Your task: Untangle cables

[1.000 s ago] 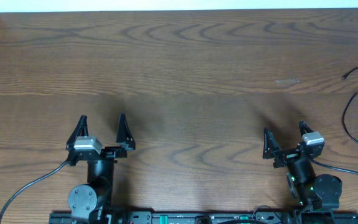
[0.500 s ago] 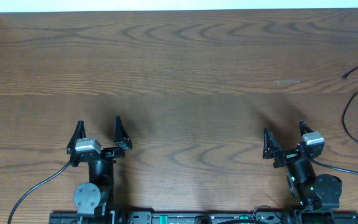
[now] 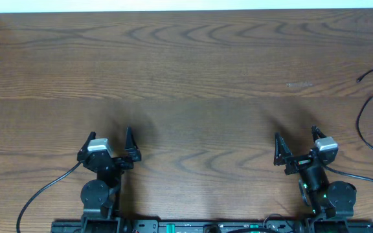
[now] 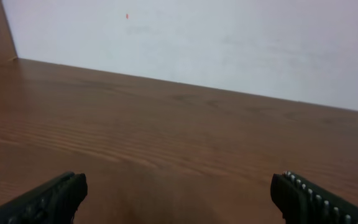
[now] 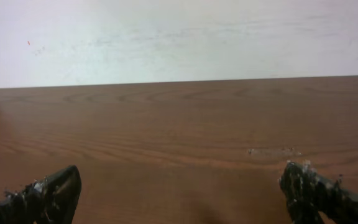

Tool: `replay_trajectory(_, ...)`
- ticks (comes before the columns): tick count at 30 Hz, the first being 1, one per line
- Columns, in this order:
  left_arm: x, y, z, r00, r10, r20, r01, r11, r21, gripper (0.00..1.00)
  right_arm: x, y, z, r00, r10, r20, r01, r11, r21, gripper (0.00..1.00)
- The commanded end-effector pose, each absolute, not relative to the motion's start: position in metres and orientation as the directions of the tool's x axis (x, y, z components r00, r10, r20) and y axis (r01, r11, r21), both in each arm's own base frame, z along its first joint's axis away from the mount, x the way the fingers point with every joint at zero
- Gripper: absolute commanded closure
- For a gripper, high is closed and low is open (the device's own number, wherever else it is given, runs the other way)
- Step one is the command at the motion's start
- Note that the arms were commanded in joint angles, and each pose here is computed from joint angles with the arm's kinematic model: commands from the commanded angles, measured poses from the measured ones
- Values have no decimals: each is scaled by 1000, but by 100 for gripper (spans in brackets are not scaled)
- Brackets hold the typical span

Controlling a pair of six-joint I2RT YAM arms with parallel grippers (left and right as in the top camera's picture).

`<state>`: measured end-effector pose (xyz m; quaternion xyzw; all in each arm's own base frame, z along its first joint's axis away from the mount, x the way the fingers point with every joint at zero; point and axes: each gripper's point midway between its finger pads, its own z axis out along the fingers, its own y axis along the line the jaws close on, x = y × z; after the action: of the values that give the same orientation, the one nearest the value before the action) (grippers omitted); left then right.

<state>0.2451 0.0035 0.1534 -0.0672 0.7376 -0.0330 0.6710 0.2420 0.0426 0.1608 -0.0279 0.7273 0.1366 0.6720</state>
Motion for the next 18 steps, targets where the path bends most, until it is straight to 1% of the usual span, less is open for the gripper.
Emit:
replay_trajectory(1, 244, 3, 136, -149, -120, -982, -57, 992, -112, 0, 242, 40, 161, -93, 150, -984, -214, 962, 167, 1)
replay_trajectory(18, 244, 0, 136, -155, -120, -981, -36, 993, -116, 0, 242, 40, 161, -93, 150, -984, -214, 962, 167, 1)
